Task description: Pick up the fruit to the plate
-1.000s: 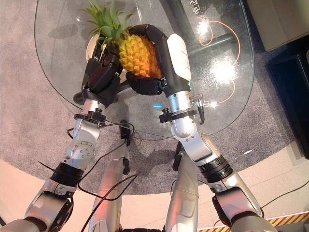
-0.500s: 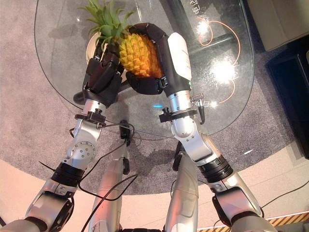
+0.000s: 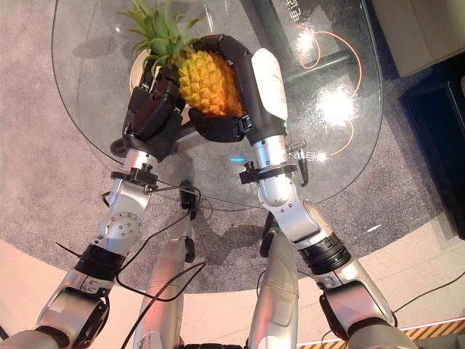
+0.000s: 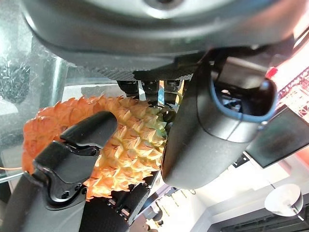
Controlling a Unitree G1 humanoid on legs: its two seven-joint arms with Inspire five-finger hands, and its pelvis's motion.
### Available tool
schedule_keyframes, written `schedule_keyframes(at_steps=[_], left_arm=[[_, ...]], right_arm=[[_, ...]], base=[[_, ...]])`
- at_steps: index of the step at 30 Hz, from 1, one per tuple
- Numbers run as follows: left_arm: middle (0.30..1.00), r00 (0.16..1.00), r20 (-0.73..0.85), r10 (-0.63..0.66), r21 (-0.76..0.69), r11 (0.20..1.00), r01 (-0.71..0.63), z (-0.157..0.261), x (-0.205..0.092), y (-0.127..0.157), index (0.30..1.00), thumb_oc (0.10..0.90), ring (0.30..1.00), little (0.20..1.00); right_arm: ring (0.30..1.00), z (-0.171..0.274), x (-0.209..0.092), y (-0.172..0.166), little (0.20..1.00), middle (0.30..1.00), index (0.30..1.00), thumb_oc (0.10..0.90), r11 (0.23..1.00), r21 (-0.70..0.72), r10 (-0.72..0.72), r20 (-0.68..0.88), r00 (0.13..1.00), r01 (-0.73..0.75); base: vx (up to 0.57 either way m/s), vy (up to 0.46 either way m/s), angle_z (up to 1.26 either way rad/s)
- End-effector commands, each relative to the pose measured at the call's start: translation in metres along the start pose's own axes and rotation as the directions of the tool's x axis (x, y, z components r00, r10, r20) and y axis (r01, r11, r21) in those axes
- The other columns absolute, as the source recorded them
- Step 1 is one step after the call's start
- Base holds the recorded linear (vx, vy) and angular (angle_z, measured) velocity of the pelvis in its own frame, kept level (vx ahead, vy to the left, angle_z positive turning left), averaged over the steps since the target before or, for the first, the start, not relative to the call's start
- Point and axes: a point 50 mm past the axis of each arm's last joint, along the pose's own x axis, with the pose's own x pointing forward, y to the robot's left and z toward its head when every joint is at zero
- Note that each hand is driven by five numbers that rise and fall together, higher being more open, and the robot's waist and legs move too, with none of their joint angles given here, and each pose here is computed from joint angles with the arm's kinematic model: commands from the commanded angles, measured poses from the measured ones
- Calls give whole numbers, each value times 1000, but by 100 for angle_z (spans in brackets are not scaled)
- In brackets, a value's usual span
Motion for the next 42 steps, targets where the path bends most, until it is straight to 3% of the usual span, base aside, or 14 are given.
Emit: schedule_keyframes(at_steps=[1,26,42], left_arm=[[900,883,172,-436,129,899,419,43,31,-78,900,800,900,900],[900,861,180,-476,192,875,444,49,31,-80,900,800,900,900],[900,869,200,-453,196,887,417,51,33,-78,900,800,900,900]], right_arm=[[300,72,27,-16,200,300,300,100,998,52,-61,348,936,45],[300,47,29,-16,200,300,300,100,999,16,-44,198,979,42],[300,32,26,-17,200,300,300,100,988,125,-104,68,992,95]], base=[[0,0,0],[0,0,0],[0,0,0]])
